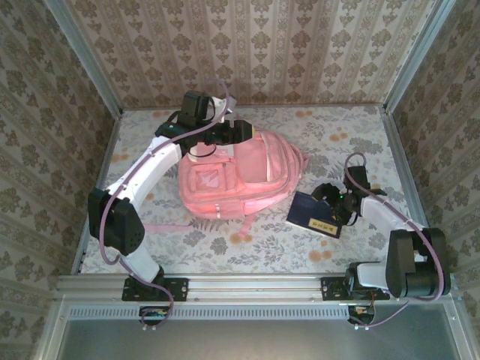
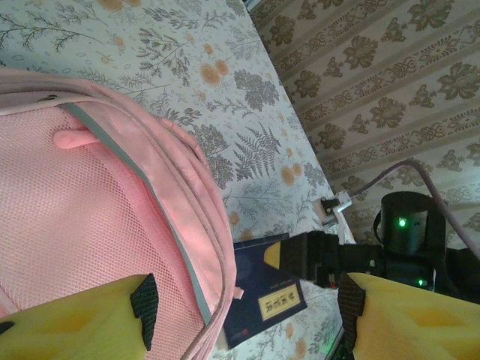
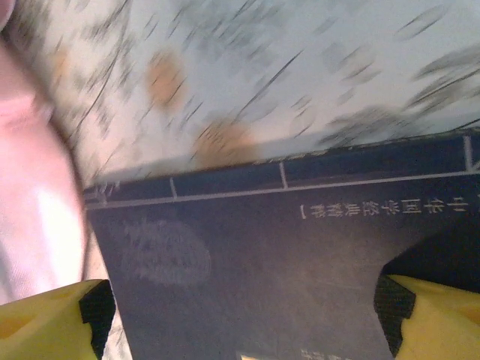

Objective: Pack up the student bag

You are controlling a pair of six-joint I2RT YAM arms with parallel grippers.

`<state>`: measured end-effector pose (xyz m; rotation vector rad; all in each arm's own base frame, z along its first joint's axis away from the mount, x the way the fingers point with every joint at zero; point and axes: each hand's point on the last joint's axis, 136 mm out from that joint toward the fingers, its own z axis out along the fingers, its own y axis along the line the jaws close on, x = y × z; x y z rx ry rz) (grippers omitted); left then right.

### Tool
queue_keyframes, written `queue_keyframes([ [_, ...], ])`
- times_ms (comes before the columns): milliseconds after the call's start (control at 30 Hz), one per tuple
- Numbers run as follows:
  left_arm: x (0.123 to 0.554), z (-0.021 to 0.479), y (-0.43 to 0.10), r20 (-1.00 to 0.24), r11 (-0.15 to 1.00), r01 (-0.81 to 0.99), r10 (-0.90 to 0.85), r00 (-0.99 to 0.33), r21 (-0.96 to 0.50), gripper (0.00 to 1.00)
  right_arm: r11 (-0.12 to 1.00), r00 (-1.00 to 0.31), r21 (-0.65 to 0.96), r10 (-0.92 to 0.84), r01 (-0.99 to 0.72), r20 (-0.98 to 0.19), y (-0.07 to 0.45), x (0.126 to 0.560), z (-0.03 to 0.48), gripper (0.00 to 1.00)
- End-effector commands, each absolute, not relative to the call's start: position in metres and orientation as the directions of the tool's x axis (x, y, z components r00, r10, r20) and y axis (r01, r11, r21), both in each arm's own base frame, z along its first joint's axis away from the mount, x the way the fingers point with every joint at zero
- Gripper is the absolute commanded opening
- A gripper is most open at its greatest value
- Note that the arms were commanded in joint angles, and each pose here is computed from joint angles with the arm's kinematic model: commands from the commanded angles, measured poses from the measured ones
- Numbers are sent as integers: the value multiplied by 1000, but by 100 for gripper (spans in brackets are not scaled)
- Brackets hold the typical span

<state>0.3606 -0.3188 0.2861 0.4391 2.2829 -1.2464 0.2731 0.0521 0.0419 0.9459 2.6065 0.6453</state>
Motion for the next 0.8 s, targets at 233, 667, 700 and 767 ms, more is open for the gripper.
queue_keyframes([
  [233, 335, 288, -338, -577, 502, 546, 108, -809, -671, 68, 749, -749, 521, 601, 408, -277, 52, 261, 91, 93],
  [667, 193, 237, -330, -562, 480, 623, 285, -776, -617, 69, 642, -642, 480, 742, 598, -193, 0, 332, 54, 97],
  [700, 185, 231, -325, -559, 484, 626, 296, -775, -611, 69, 639, -645, 481, 742, 600, -181, 1, 333, 51, 97],
  [767, 169, 214, -315, -536, 496, 617, 313, -784, -611, 69, 622, -659, 512, 740, 592, -136, 11, 332, 43, 98],
])
